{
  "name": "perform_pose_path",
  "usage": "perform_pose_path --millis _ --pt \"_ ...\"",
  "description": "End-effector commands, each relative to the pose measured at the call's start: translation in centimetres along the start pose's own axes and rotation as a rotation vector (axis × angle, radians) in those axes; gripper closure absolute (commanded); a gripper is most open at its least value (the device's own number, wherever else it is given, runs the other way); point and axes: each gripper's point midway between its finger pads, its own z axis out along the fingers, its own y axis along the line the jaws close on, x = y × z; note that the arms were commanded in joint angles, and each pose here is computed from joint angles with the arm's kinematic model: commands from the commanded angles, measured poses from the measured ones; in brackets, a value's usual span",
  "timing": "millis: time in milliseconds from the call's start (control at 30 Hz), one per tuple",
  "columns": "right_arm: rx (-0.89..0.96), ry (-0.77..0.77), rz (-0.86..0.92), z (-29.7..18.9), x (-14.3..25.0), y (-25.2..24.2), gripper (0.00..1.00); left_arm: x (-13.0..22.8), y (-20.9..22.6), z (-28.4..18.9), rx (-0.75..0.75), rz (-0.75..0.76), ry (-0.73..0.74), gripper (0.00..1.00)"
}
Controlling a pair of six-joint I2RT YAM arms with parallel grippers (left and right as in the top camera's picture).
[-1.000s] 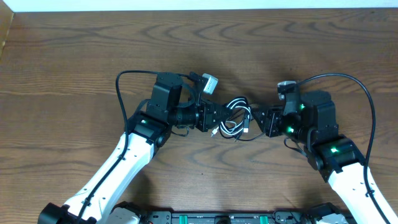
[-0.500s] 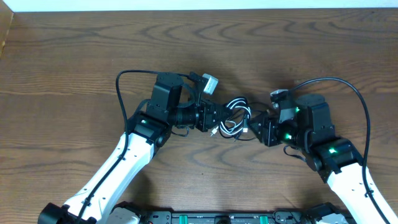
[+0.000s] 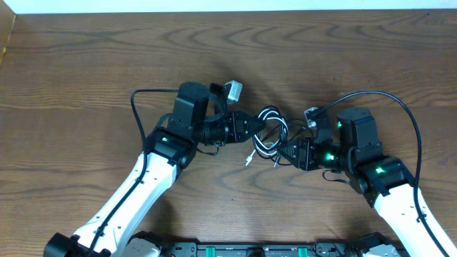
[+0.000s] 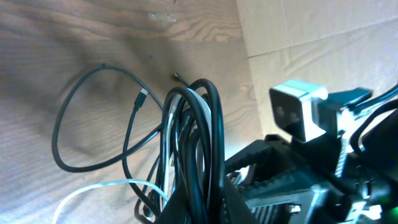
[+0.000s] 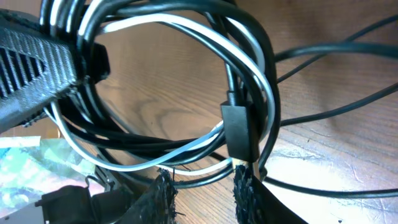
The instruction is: Untangle cables
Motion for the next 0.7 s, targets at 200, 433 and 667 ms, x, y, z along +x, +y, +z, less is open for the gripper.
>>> perform_pose_path --millis 200,433,667 --pt "0.074 -0.043 0.026 -0.3 -0.9 -1.1 0.66 -1.0 -0.3 -0.8 0.033 -0.073 -0.009 0.92" --pt "0.073 -0.061 0.103 -0.7 -1.4 -1.5 0.63 -0.9 -0.6 -0.8 0.049 -0.104 0.003 0.92" --pt "0.011 -0.057 0.180 -0.6 -1.6 -0.4 0.68 -0.6 -1.1 -0.8 0.072 -0.115 0.020 0.92"
